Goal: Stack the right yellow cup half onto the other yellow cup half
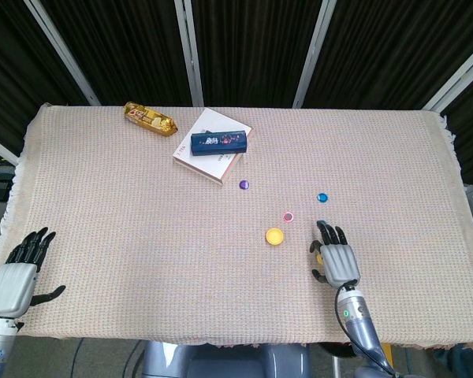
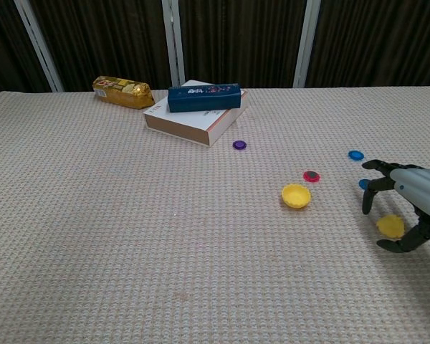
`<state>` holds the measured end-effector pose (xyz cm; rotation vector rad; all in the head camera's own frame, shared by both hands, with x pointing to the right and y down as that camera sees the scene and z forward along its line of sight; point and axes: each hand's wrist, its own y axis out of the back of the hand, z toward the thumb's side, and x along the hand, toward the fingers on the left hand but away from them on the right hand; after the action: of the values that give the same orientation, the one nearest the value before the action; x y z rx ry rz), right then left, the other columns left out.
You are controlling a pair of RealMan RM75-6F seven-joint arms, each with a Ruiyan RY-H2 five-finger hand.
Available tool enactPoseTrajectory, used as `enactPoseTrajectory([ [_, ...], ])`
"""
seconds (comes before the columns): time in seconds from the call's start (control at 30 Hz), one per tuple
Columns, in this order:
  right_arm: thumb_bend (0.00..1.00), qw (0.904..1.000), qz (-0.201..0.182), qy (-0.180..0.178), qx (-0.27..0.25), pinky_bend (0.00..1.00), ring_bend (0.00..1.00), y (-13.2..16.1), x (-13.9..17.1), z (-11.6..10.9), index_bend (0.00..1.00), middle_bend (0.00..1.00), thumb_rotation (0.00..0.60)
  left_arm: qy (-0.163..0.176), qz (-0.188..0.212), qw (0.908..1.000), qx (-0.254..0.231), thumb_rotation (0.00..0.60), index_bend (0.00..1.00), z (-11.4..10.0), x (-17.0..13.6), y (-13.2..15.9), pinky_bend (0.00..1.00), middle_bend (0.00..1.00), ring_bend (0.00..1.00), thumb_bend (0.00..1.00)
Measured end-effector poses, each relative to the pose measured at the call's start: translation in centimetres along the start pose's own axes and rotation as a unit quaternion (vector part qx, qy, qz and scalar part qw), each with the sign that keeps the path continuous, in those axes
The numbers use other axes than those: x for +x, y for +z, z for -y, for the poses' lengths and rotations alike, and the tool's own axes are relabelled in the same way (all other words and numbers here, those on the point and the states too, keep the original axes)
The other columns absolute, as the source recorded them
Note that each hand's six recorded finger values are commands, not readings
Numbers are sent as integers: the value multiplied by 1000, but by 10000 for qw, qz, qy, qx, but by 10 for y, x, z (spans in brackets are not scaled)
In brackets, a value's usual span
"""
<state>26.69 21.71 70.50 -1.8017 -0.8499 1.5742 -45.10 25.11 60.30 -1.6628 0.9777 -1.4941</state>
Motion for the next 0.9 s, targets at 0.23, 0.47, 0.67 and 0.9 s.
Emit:
enactPoseTrajectory([
  [0.23, 196, 10000, -25, 18, 70, 0, 0, 1, -2, 1, 489, 0, 600, -4, 15, 10000, -2, 600, 0, 0, 0, 0, 162, 0, 0, 0],
  [0.47, 196, 9999, -6, 73, 99, 0, 0, -1, -6, 4, 498, 0, 600, -19, 18, 10000, -18, 600, 0, 0, 0, 0, 163, 0, 0, 0],
  [0.67, 214, 9999, -10, 73, 112, 0, 0, -2, -10, 4, 430, 0, 600, -15, 30, 10000, -9, 600, 0, 0, 0, 1, 163, 0, 0, 0],
  [0.9, 242, 9994, 38, 52, 333, 0, 0, -10, -13, 3, 372, 0, 600, -26, 27, 10000, -30, 600, 0, 0, 0, 1, 163, 0, 0, 0],
])
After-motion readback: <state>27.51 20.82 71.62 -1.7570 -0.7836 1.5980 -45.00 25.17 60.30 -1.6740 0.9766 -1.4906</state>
